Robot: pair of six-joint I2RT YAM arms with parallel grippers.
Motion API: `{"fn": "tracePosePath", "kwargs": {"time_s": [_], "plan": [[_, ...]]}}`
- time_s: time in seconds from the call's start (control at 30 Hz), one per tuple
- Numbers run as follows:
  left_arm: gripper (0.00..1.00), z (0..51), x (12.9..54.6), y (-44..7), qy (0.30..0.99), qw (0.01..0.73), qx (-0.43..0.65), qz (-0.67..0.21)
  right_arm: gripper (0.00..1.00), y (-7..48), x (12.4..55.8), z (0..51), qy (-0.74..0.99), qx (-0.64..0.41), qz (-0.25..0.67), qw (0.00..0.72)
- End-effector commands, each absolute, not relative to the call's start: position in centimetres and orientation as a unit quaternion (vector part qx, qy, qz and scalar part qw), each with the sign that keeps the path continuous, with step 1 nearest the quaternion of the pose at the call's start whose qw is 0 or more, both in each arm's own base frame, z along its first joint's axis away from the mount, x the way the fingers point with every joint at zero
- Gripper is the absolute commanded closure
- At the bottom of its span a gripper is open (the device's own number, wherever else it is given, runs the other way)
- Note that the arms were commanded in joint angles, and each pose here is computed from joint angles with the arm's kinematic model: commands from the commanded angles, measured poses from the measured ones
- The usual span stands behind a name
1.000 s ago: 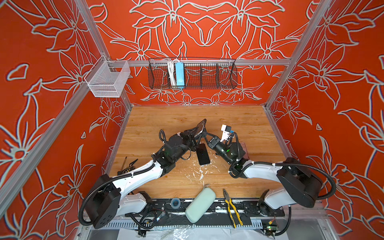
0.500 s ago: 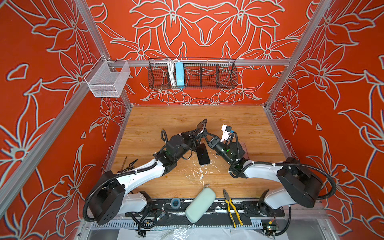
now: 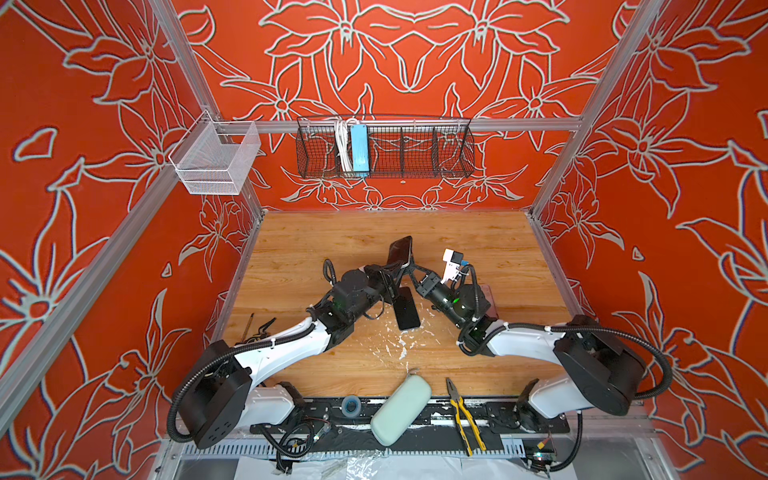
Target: Take the phone out of the phone case
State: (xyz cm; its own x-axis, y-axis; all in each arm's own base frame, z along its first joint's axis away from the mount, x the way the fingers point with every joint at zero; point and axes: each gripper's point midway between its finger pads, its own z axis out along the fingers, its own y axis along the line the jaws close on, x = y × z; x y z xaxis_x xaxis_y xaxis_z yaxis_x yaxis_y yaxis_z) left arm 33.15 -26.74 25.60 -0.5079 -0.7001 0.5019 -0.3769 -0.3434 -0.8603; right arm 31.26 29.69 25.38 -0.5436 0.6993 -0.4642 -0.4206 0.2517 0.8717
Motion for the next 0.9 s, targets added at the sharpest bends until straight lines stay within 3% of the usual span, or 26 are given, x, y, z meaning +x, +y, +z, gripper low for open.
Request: {"fn": "tracePosePath", "kwargs": {"time_s": [0.0,0.27,0.87], "plan": [[0.90,26.0,33.4,-27.2,0.561,0.112,-0.476,-0.668,1.00,30.0,29.5,30.0,0.584,0.073,0.651,0.480],[1.00,26.1,33.3,-27.5,0.565,0.108,-0.471,-0.669,1.00,30.0,29.5,29.8,0.586,0.074,0.649,0.479],[1.00,31.2,32.5,-27.0,0.559,0.146,-0.419,-0.701,1.00,29.5,30.0,26.5,0.628,0.090,0.610,0.474]]}}
